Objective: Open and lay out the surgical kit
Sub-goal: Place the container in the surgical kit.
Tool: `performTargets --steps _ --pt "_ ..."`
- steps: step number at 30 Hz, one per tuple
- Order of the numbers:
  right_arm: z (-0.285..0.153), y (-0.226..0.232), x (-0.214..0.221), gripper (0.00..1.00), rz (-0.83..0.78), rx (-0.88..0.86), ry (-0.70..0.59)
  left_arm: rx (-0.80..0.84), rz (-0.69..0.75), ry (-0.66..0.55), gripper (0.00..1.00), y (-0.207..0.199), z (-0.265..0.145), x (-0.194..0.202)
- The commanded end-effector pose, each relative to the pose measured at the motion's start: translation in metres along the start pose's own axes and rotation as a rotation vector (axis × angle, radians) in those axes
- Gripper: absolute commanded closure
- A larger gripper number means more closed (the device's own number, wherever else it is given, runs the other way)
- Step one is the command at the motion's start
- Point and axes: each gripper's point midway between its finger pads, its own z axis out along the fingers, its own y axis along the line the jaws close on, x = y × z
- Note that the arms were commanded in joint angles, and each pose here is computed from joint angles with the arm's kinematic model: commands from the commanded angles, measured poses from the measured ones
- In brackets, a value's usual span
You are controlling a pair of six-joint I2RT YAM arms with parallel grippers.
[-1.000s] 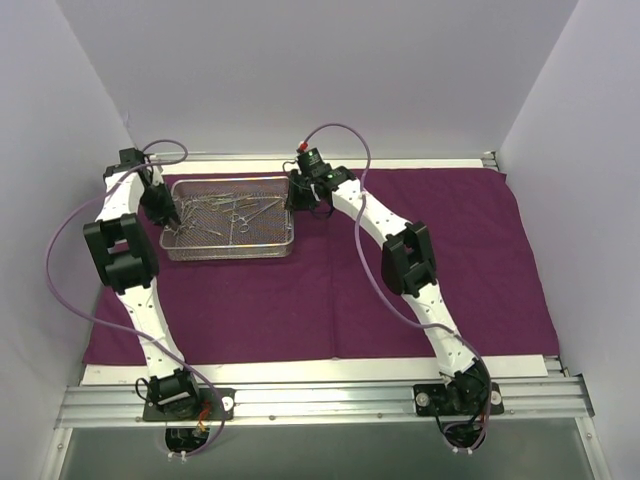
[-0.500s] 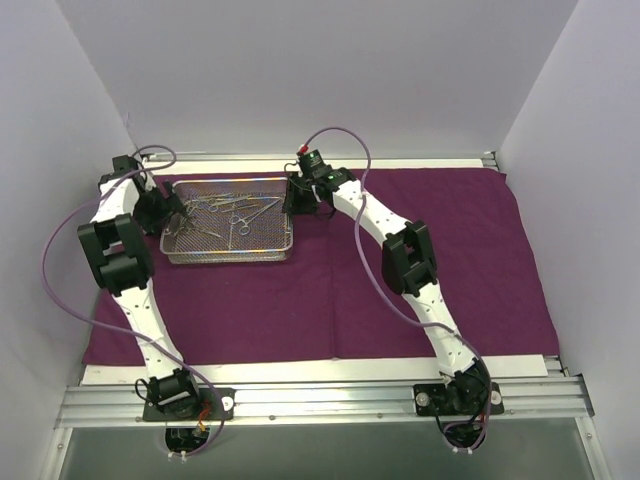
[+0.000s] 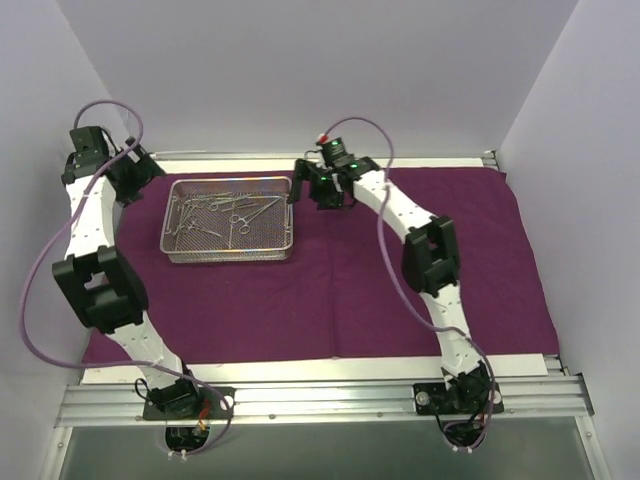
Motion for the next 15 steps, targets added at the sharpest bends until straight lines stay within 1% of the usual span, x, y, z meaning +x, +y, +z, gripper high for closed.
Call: performTargets --steps 1,2,3,4,5,6,7,8,9,10,11,12,13,14,15 --pt "-0.087 0.006 -0.035 0.0 0.154 -0.242 -0.043 0.418 -0.136 0.047 0.06 -0.06 -0.014 0.005" --pt "-0.096 -0.013 -0.039 0.0 0.21 -0.269 -0.084 0.509 -0.082 0.062 0.06 -0.078 -0.012 0.013" --pt "-0.098 -0.018 -0.047 0.0 0.195 -0.273 -0.113 0.516 -0.07 0.092 0.06 -0.088 -0.012 0.025" --pt "-0.106 -0.028 -0.039 0.0 0.173 -0.234 -0.113 0.446 0.078 -0.008 0.06 -0.091 -0.018 0.016" --pt "-0.106 -0.044 -0.027 0.0 0.161 -0.148 -0.081 0.399 0.165 -0.041 0.06 -0.098 -0.02 0.019" --pt "-0.108 -0.051 -0.022 0.0 0.133 -0.117 -0.068 0.393 0.276 -0.026 0.06 -0.122 -0.023 0.04" --pt "-0.112 -0.056 -0.014 0.0 0.106 -0.099 -0.06 0.343 0.379 -0.044 0.06 -0.122 -0.016 0.044" --pt "-0.116 -0.061 -0.01 0.0 0.104 -0.079 -0.063 0.348 0.429 -0.051 0.06 -0.134 -0.019 0.046" --pt "-0.119 -0.063 -0.007 0.01 0.101 -0.076 -0.062 0.358 0.49 -0.02 0.04 -0.148 -0.018 0.064" --pt "-0.127 -0.062 -0.006 0.03 0.084 -0.078 -0.072 0.338 0.551 -0.017 0.01 -0.147 -0.008 0.068" --pt "-0.127 -0.067 0.002 0.04 0.083 -0.064 -0.053 0.357 0.608 -0.015 0.04 -0.164 -0.008 0.08" --pt "-0.129 -0.069 0.004 0.05 0.078 -0.055 -0.052 0.351 0.651 -0.005 0.2 -0.17 -0.003 0.088" --pt "-0.135 -0.068 0.004 0.05 0.072 -0.052 -0.056 0.345 0.721 0.036 0.29 -0.178 0.014 0.11" --pt "-0.137 -0.071 0.008 0.05 0.064 -0.04 -0.046 0.337 0.749 0.057 0.34 -0.181 0.021 0.117" --pt "-0.138 -0.073 0.01 0.06 0.065 -0.03 -0.046 0.347 0.769 0.059 0.46 -0.191 0.022 0.117"
